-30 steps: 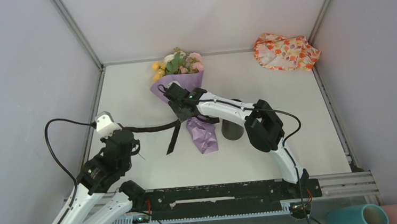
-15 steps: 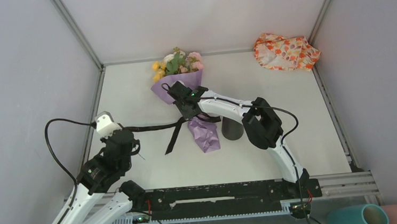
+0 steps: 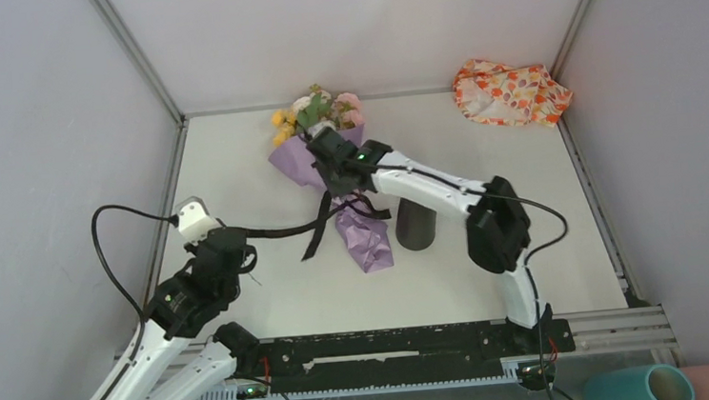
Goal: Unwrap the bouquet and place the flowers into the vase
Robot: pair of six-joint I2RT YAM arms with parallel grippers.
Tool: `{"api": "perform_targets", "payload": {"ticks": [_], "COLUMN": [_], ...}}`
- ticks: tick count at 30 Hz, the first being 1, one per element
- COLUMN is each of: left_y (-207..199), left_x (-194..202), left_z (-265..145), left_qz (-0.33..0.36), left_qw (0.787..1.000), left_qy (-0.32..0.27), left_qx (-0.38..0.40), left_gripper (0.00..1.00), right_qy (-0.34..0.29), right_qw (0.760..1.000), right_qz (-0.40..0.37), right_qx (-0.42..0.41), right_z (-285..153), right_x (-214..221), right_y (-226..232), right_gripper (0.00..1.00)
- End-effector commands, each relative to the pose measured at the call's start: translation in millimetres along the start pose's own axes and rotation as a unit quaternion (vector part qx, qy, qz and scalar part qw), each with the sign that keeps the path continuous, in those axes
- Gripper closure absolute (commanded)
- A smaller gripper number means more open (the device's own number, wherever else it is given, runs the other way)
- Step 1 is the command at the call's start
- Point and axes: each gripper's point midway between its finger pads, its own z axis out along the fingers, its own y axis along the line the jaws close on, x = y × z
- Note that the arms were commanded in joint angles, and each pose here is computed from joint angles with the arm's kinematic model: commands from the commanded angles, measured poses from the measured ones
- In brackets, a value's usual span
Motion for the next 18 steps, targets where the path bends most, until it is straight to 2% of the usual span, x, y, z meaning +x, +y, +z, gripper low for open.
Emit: {"api": "perform_targets", "payload": {"ticks": [1, 9, 13, 18], "left_y": [8.6, 42.9, 59.3, 68.4], "left_x": [-5.8, -15.9, -18.7, -18.2], "left_z": [1.8, -4.9, -10.5, -12.8], "left_qz": [-0.016, -0.042, -0.060, -0.067], "left_qw": [0.999, 0.993, 0.989, 0.987], "left_qy": [-0.013, -0.028, -0.033, -0.033], "left_qx": [-0.032, -0.103, -0.129, -0.145], "left_gripper": [0.95, 0.93, 0.93, 0.91], "right_qy": [-0.147, -0.241, -0.245, -0.225], "right_qw": [0.988, 0.962, 0.952, 0.942], "right_qz": [0.046, 0.115, 0.160, 0.220], "right_qx": [0.008, 0.058, 0.087, 0.119], "right_z": [-110.5, -197.4, -202.7, -189.1], "right_x": [-78.4, -97.9, -90.2, -73.3], "right_y": [-36.6, -112.8, -152.4, -194.3], "right_gripper": [1.00, 1.00, 1.00, 1.00]}}
